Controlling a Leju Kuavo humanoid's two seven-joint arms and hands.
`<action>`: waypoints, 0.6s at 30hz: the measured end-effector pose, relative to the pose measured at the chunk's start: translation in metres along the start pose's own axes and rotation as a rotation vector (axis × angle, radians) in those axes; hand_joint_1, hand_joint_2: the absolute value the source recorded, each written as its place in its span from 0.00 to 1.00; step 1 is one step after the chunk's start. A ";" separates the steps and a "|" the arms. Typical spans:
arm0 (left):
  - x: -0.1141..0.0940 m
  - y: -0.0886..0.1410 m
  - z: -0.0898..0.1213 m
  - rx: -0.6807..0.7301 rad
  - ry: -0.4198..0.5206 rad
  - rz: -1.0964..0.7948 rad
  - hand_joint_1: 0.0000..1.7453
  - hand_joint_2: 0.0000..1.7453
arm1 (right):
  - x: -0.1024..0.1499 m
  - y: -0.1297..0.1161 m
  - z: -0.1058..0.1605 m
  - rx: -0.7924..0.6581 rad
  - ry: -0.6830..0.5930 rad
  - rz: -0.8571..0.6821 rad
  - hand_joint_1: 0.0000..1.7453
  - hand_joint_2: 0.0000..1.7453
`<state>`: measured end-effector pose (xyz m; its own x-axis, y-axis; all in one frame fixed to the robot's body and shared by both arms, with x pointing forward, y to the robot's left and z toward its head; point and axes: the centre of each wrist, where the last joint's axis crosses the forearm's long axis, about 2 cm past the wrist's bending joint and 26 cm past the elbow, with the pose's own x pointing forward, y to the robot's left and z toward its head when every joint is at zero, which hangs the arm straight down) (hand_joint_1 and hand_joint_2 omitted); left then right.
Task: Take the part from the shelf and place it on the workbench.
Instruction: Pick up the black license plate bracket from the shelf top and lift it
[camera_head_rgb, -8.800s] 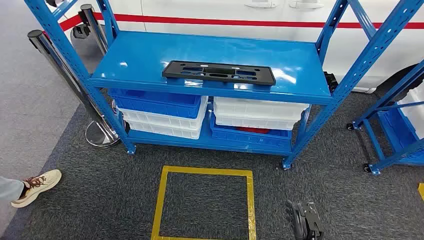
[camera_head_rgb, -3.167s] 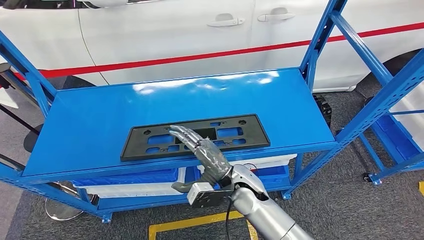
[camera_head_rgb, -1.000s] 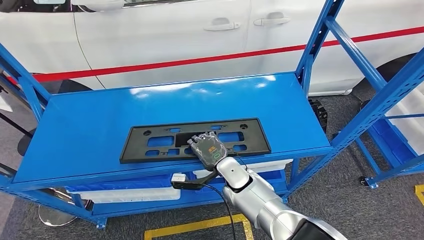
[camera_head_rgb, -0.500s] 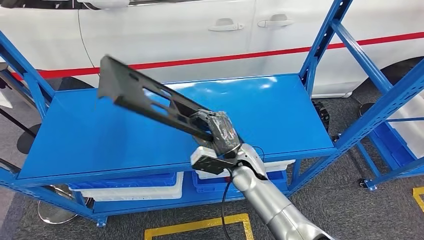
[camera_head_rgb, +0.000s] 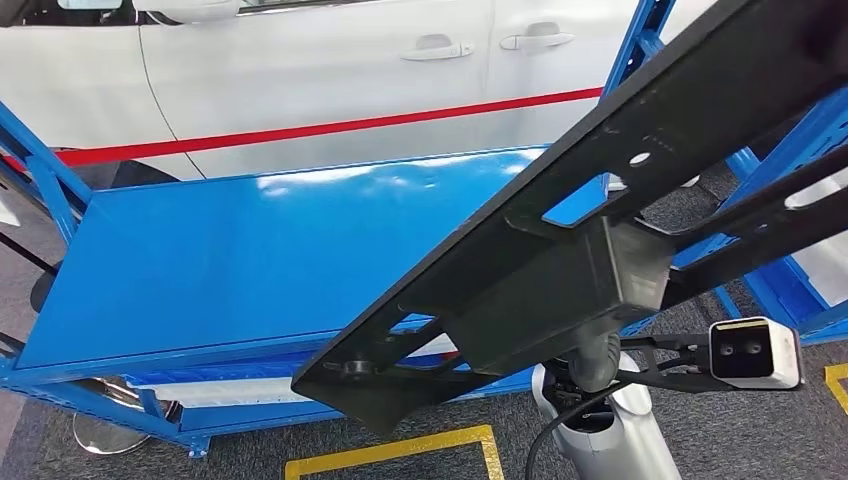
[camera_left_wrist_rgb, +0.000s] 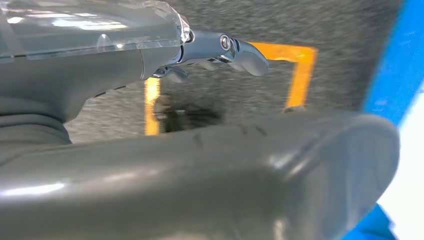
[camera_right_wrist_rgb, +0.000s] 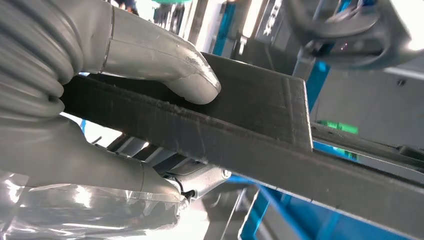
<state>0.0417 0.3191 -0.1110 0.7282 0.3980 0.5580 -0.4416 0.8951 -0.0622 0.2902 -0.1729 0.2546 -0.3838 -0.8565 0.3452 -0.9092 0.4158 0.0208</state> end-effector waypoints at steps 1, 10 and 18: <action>0.001 0.000 0.000 0.002 0.022 -0.004 0.00 0.00 | 0.002 0.002 -0.001 0.008 0.000 -0.008 0.99 1.00; -0.002 -0.005 0.001 0.034 0.146 0.024 0.00 0.00 | 0.005 0.015 0.010 0.036 0.061 -0.025 0.99 1.00; -0.006 -0.009 0.003 0.057 0.243 0.045 0.00 0.00 | 0.005 0.012 0.017 0.030 0.114 0.005 0.99 1.00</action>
<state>0.0396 0.3083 -0.1117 0.8086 0.4800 0.3402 -0.5002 0.8653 -0.0321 0.2747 -0.1777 0.2410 -0.3689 -0.8135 0.4495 -0.9125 0.4089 -0.0089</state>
